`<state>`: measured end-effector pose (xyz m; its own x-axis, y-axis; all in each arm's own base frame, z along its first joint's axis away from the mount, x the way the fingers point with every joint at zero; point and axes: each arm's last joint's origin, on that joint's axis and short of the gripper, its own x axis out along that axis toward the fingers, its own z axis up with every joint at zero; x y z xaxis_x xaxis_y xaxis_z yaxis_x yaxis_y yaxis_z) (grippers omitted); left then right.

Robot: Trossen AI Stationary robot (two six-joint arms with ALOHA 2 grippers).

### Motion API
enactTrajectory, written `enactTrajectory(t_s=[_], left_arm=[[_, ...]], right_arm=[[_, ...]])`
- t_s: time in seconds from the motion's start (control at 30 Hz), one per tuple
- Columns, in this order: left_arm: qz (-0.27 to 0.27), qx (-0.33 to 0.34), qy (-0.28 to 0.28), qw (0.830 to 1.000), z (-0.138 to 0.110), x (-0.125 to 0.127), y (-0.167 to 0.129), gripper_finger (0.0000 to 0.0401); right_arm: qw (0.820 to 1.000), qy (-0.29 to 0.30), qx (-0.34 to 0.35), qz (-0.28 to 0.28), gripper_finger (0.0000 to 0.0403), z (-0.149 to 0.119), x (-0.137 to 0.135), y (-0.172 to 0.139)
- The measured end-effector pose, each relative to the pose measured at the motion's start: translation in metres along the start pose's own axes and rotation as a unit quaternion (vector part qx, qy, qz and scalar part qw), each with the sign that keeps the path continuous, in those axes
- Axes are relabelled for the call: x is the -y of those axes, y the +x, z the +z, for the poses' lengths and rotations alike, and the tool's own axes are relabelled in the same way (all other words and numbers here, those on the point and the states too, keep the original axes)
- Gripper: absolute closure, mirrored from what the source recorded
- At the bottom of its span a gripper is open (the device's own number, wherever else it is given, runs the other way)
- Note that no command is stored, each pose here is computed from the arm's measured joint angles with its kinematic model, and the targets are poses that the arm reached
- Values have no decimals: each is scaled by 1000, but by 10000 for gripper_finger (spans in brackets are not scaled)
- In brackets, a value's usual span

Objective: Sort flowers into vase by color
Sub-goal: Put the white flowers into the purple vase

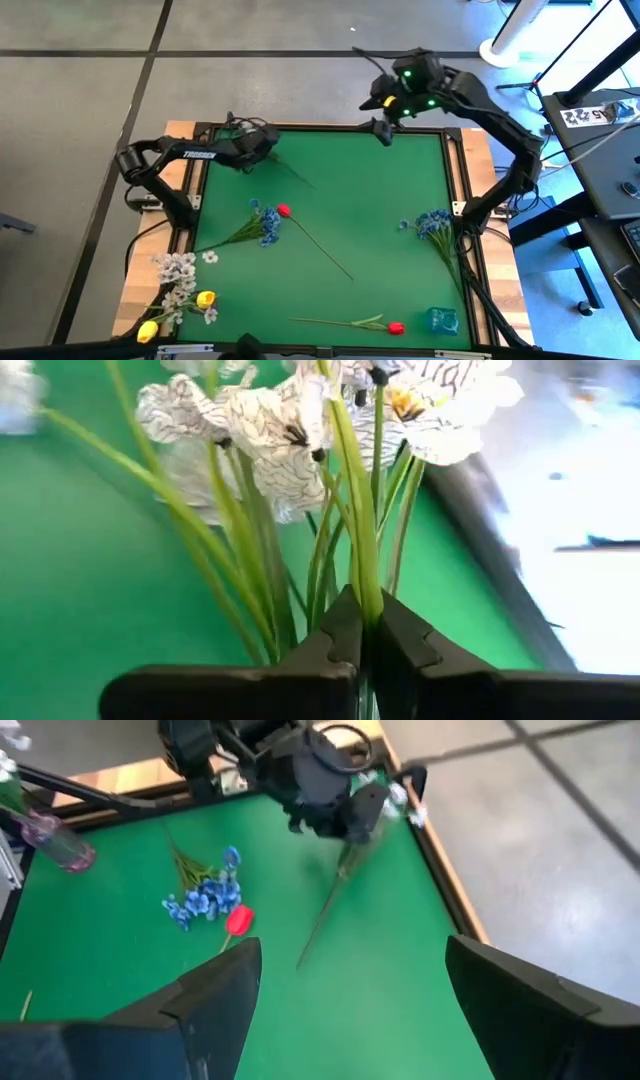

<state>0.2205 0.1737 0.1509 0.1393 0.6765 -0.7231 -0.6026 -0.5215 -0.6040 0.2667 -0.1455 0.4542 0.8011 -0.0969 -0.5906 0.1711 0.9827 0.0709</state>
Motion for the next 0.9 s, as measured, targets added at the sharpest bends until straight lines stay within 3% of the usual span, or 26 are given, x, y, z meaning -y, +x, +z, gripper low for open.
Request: enactTrajectory(t_s=[0.13,0.23,0.3,0.43,0.6,0.7,0.83,0.9], left_arm=[[-131,-11,43,990,-13,27,-26,398],[-255,-11,110,961,-23,47,-58,399],[-347,-13,162,924,-31,58,-86,399],[-513,-41,217,830,-42,66,-148,399],[-576,-83,260,770,-49,52,-196,399],[-632,-139,264,715,-45,46,-221,400],[-685,-161,283,652,-38,37,-248,400],[-715,-175,299,607,-34,33,-258,400]], right_arm=[[1000,-14,23,-4,86,1,-7,-21],[999,-33,42,2,86,1,-12,-34],[997,-42,53,23,86,2,-15,-38],[990,-56,82,95,86,2,-21,-40],[975,-118,108,152,86,-2,-48,-30],[965,-161,118,171,86,1,-77,-22],[957,-202,165,129,86,10,-117,-21],[952,-210,204,93,86,17,-132,-23]])
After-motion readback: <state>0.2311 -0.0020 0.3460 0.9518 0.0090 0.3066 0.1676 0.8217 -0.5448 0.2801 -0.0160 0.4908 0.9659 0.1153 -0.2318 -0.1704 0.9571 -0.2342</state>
